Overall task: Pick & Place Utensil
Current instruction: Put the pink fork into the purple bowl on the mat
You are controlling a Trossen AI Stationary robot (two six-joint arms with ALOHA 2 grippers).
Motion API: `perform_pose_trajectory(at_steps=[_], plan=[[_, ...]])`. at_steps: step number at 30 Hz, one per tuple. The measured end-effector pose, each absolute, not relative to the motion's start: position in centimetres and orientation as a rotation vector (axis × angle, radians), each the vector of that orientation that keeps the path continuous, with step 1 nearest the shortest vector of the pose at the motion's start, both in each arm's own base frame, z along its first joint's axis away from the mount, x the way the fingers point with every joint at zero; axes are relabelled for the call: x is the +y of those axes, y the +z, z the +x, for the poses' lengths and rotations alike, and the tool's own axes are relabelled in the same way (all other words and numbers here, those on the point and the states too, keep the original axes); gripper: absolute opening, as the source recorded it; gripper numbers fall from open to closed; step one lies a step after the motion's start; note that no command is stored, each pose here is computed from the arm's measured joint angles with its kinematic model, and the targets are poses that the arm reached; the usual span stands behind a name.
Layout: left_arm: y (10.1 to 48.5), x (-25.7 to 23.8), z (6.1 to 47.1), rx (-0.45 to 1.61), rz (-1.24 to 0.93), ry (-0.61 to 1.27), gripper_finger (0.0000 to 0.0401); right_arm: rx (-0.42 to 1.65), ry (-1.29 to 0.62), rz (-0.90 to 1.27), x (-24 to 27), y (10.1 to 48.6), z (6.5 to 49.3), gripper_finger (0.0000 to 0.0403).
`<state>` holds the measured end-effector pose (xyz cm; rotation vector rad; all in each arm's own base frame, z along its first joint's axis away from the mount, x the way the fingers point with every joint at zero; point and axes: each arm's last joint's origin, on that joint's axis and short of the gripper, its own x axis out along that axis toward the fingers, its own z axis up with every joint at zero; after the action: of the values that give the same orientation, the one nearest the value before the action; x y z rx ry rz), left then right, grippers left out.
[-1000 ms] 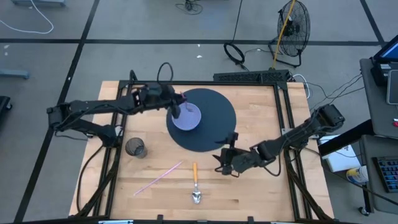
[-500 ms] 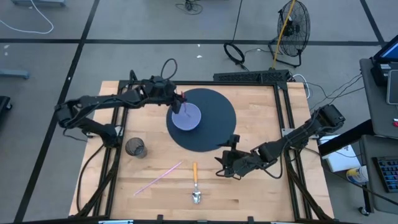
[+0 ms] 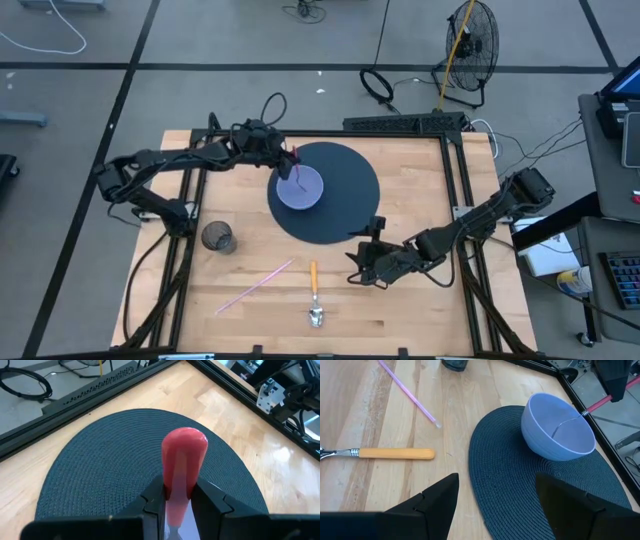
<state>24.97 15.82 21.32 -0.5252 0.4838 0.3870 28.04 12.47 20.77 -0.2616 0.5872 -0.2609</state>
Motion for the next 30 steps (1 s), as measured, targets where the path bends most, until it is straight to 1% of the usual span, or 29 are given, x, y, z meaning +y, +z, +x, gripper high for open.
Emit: perform_pose_trajectory(at_steps=[3, 7, 12, 15, 19, 24, 30], plan=[[21.29, 15.98, 24.86, 0.485, -0.53, 0.393, 0.0071, 0.59, -0.263, -0.258, 12.46, 20.74, 28.01, 0.0256], [21.18, 16.07, 24.73, 0.494, -0.537, 0.409, 0.0086, 0.602, -0.267, -0.256, 12.41, 20.65, 27.92, 0.0256], [21.11, 16.03, 24.72, 0.5, -0.54, 0.408, 0.0069, 0.601, -0.269, -0.245, 12.41, 20.63, 27.92, 0.0256], [21.09, 16.02, 24.71, 0.502, -0.541, 0.408, 0.007, 0.601, -0.269, -0.243, 12.41, 20.63, 27.92, 0.0255], [21.01, 16.02, 24.65, 0.511, -0.537, 0.416, 0.0086, 0.6, -0.271, -0.234, 12.41, 20.63, 27.92, 0.0255], [20.91, 16.02, 24.59, 0.521, -0.54, 0.442, 0.0069, 0.599, -0.272, -0.23, 12.41, 20.63, 27.92, 0.0256], [20.9, 16.03, 24.58, 0.523, -0.532, 0.444, 0.0069, 0.599, -0.271, -0.23, 12.42, 20.63, 27.92, 0.0255]])
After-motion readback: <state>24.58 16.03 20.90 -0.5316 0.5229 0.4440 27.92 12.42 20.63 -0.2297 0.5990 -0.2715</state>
